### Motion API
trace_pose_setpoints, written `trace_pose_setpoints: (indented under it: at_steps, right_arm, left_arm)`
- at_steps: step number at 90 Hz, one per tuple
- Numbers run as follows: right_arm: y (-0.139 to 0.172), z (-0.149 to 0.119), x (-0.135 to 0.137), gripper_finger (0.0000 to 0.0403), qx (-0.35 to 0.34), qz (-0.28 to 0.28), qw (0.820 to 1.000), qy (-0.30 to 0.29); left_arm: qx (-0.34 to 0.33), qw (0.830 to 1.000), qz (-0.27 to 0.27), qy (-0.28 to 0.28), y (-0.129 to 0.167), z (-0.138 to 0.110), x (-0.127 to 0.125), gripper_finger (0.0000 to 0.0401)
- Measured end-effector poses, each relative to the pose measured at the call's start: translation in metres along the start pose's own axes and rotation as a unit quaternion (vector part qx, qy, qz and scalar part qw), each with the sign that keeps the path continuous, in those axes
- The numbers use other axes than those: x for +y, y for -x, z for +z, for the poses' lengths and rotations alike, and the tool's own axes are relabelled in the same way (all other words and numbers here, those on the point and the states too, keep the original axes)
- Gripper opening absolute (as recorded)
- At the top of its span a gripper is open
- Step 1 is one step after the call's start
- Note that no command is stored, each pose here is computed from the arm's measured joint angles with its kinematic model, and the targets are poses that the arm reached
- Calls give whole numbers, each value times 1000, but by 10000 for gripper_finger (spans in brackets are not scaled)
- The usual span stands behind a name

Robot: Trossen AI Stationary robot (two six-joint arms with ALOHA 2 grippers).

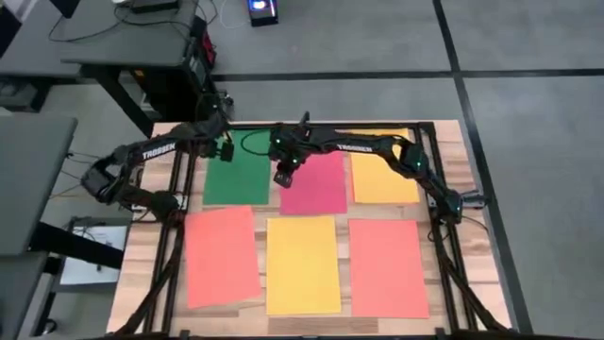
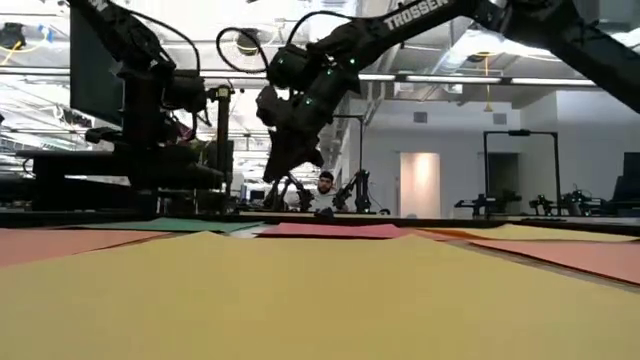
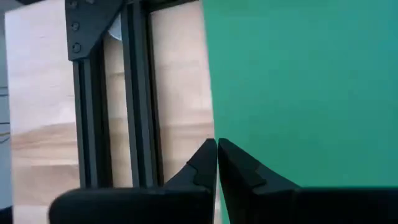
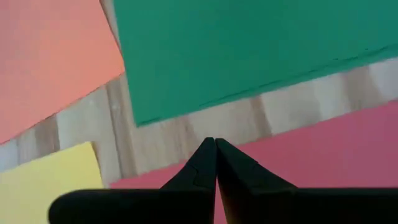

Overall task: Organize paper
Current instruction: Stack the green paper on top of the green paper

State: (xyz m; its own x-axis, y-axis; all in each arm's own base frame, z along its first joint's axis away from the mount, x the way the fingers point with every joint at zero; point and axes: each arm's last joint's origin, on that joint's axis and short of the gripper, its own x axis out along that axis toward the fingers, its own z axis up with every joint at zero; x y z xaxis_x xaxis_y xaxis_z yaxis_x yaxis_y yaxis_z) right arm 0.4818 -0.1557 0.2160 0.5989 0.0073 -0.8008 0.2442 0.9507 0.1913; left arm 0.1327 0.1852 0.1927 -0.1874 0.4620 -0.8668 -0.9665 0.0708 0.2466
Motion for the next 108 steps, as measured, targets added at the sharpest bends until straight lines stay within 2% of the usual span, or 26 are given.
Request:
trace_pose_setpoints:
  at_steps: [13,24,39,57,85,108]
  right_arm:
    - [22,19,-21,0,-45,-33,998,-38]
    - [33,24,-44,0,-59,-48,996,-53]
    - [35,12,-68,0,-19,-62,996,-65]
    - [32,1,-85,0,11,-70,997,-41]
    - [30,-4,-92,0,18,-72,997,-14]
    - [31,-1,-94,0,8,-73,997,18]
  left_arm:
    - [5,1000,-1,5,-8,4,-7,0]
    - [24,999,-15,16,-23,6,-14,0]
    - [65,998,14,23,-47,5,-17,0]
    - [56,997,17,43,-63,10,-26,0]
    - [37,998,-20,54,-48,9,-33,0]
    - [14,997,-27,72,-35,9,-36,0]
